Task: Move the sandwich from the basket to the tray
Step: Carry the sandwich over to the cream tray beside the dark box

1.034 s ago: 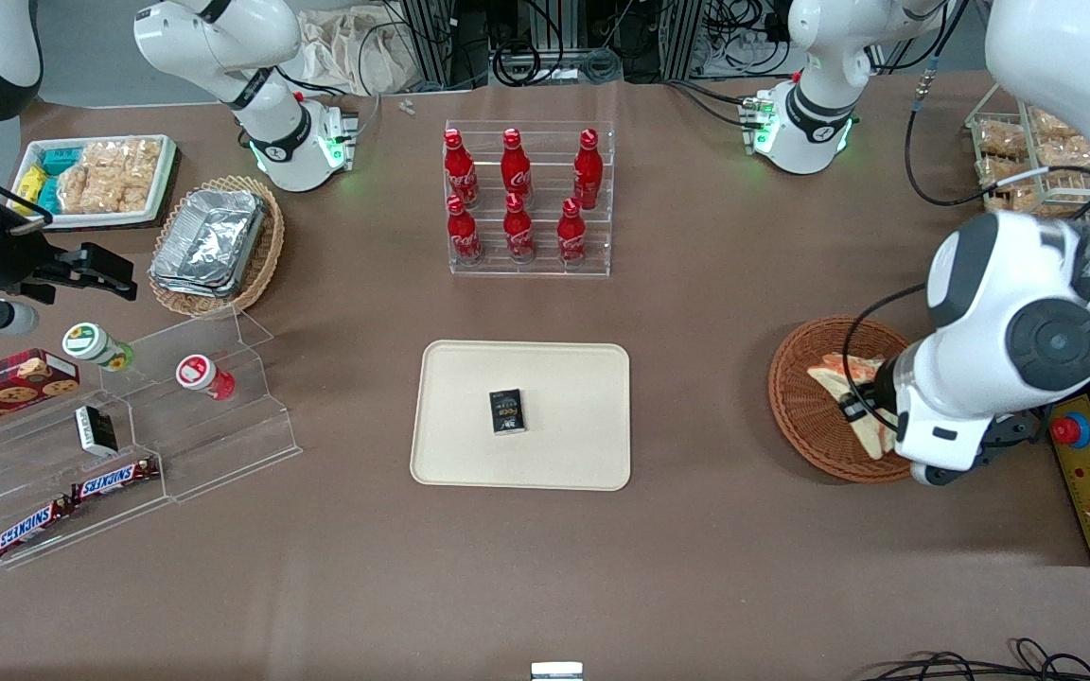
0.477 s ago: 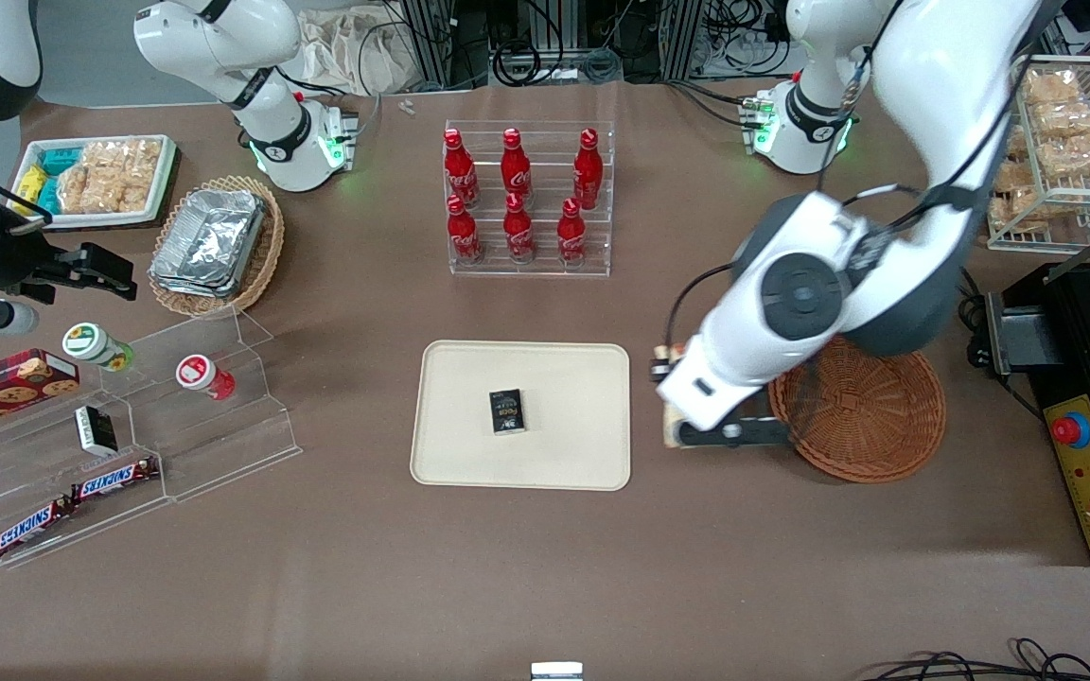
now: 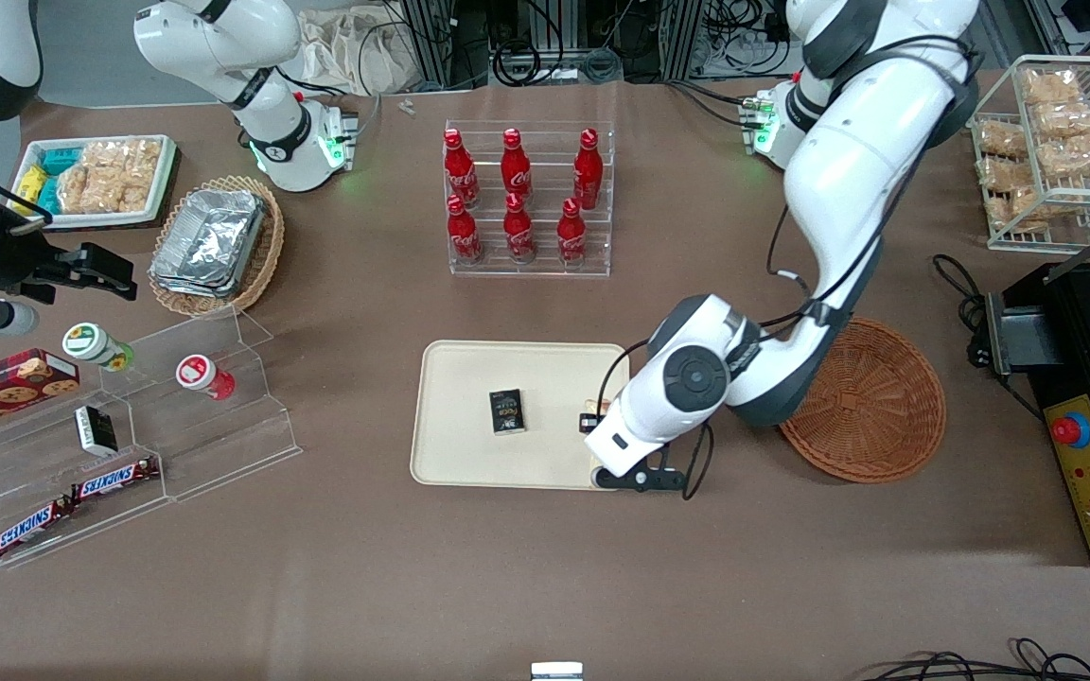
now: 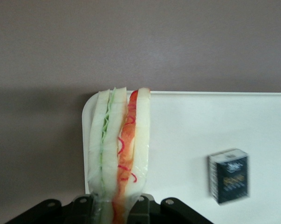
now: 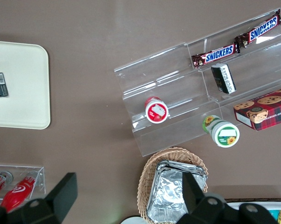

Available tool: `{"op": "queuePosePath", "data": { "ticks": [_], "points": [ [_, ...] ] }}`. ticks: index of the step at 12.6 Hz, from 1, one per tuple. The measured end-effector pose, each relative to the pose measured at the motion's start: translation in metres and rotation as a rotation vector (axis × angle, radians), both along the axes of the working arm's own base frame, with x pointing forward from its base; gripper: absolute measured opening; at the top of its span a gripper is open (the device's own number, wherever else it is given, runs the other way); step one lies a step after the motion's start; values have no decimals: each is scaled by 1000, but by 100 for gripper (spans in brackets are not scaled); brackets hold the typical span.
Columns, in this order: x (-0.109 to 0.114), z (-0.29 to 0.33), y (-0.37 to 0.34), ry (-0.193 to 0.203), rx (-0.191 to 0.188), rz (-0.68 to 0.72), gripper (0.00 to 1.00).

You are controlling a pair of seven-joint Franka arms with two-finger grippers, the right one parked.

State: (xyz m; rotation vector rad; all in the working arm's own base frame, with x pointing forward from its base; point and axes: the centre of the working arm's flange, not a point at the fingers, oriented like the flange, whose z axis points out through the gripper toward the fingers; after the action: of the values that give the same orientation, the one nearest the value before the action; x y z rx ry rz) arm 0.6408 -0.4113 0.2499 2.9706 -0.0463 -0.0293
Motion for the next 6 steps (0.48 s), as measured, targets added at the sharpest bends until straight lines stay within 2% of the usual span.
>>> {"op": "queuePosePath", "data": {
  "ticks": [2,4,6],
  "points": [
    [-11,-14,-18,-13,41,-25,20],
    [-16,-12,-27,-17,46,-30,19],
    [-16,-15,-24,-3,59,-23,18]
  ]
}}
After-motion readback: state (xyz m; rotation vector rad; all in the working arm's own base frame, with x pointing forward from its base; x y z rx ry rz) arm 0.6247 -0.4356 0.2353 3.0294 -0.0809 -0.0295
